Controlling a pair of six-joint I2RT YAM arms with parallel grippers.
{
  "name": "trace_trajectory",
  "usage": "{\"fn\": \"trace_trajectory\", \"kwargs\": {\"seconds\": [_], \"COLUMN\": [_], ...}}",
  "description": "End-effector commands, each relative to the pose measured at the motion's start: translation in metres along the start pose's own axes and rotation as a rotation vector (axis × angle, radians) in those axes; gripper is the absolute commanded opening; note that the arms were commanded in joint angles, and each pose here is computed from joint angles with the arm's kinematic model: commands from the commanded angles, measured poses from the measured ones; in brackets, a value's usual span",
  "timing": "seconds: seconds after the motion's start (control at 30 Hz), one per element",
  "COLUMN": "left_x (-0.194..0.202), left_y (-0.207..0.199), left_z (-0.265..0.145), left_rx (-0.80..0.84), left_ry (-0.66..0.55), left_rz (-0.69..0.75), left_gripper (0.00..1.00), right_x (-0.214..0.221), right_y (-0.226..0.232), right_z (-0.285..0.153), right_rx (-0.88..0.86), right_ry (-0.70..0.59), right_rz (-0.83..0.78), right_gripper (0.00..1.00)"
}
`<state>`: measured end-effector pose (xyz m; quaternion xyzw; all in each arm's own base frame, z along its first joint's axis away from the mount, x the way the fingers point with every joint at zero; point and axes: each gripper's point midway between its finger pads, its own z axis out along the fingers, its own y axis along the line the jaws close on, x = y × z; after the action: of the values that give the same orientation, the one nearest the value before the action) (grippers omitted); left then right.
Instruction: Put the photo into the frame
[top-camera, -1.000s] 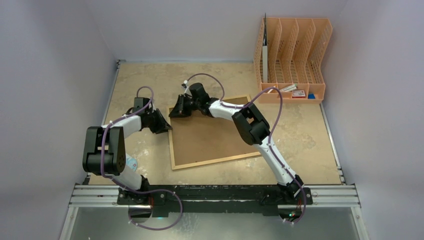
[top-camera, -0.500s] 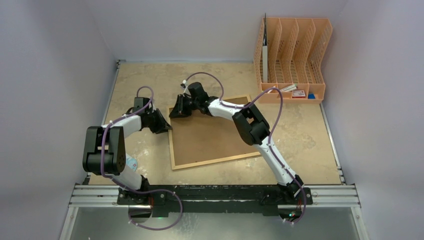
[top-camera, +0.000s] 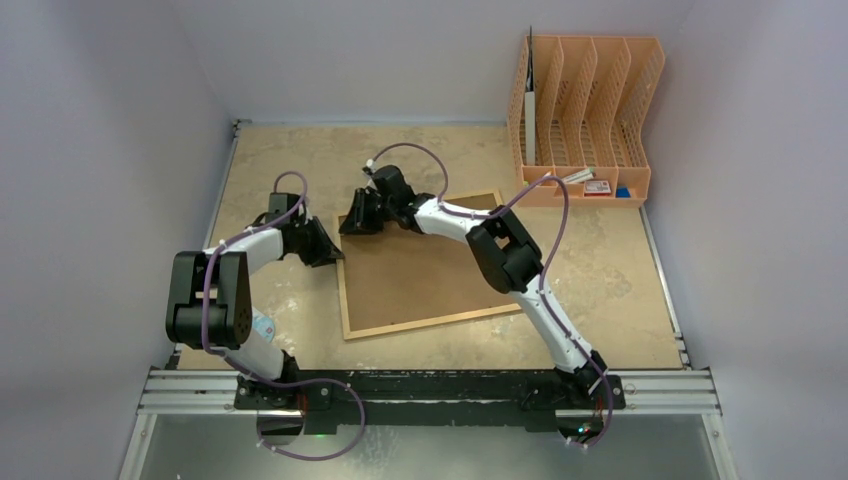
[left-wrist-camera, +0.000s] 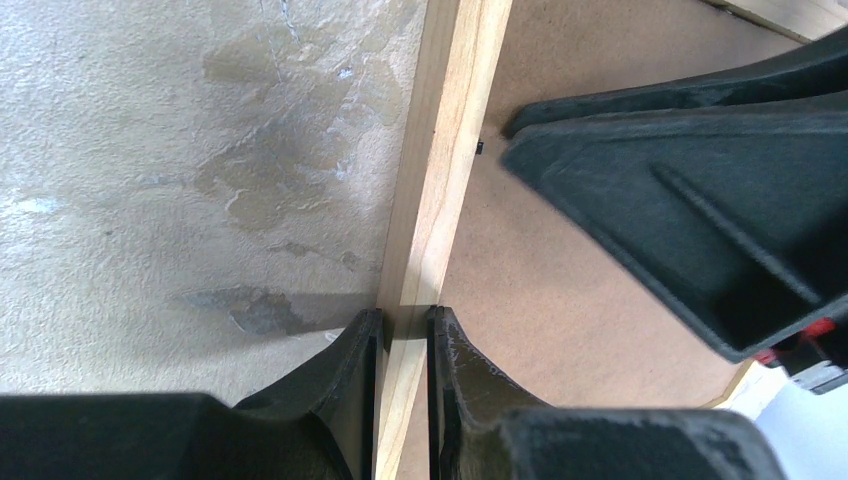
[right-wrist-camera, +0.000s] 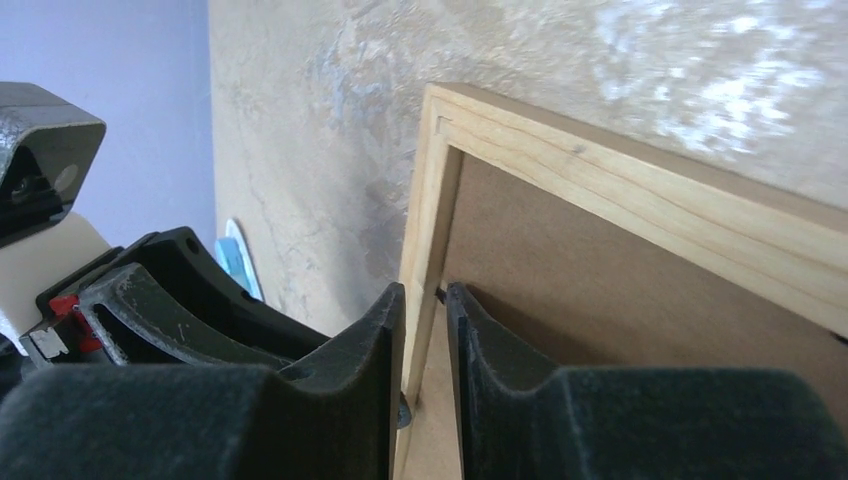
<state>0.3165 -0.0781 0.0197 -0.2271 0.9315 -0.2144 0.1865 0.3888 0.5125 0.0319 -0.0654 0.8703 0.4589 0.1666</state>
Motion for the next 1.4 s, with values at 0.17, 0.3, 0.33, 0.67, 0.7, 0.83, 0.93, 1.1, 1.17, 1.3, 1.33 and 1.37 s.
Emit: {"fn": "trace_trajectory", "kwargs": {"seconds": [0.17, 0.3, 0.33, 0.67, 0.7, 0.83, 0.93, 1.1, 1.17, 1.3, 1.33, 1.37], "left_x": [-0.01, -0.035, -0.045, -0.126, -0.132, -0.145, -0.147, -0.132, -0.125, -0.11, -0.107, -0.104], "left_y": [-0.004, -0.026, -0.034, -0.097, -0.101, -0.111, -0.123, -0.122, -0.118, -0.114, -0.112, -0.11], "left_z": [-0.021, -0.033, -0.037, -0.038, -0.032, 0.004, 0.022, 0.046, 0.051, 0.052, 0.05, 0.049], "left_rx": [-0.045, 0.006, 0.024, 0.205, 0.214, 0.247, 0.319, 0.373, 0.374, 0.385, 0.383, 0.379], "left_ry": [0.017, -0.043, -0.065, -0.251, -0.255, -0.214, -0.155, -0.058, -0.034, 0.007, 0.01, 0.015], "left_rz": [0.037, 0.086, 0.107, 0.3, 0.324, 0.424, 0.452, 0.454, 0.444, 0.424, 0.421, 0.415], "left_gripper": [0.23, 0.37, 0.39, 0.56, 0.57, 0.58, 0.58, 0.59, 0.59, 0.58, 0.57, 0.56], "right_x": [-0.096, -0.113, -0.114, -0.034, -0.019, 0.039, 0.086, 0.146, 0.164, 0.195, 0.2, 0.202], "right_y": [-0.012, -0.002, -0.002, -0.034, -0.037, -0.037, -0.035, -0.048, -0.055, -0.076, -0.082, -0.087], "right_z": [-0.097, -0.148, -0.161, -0.245, -0.248, -0.264, -0.285, -0.32, -0.327, -0.325, -0.324, -0.322], "right_rx": [0.244, 0.268, 0.281, 0.369, 0.361, 0.295, 0.244, 0.295, 0.315, 0.341, 0.351, 0.363], "right_ry": [-0.292, -0.364, -0.376, -0.317, -0.278, -0.111, 0.003, 0.117, 0.145, 0.2, 0.206, 0.205], "right_rz": [-0.007, -0.022, -0.025, -0.011, -0.014, -0.064, -0.093, -0.033, 0.01, 0.099, 0.116, 0.126], "right_gripper": [0.33, 0.35, 0.35, 0.39, 0.4, 0.43, 0.52, 0.76, 0.81, 0.85, 0.85, 0.86]}}
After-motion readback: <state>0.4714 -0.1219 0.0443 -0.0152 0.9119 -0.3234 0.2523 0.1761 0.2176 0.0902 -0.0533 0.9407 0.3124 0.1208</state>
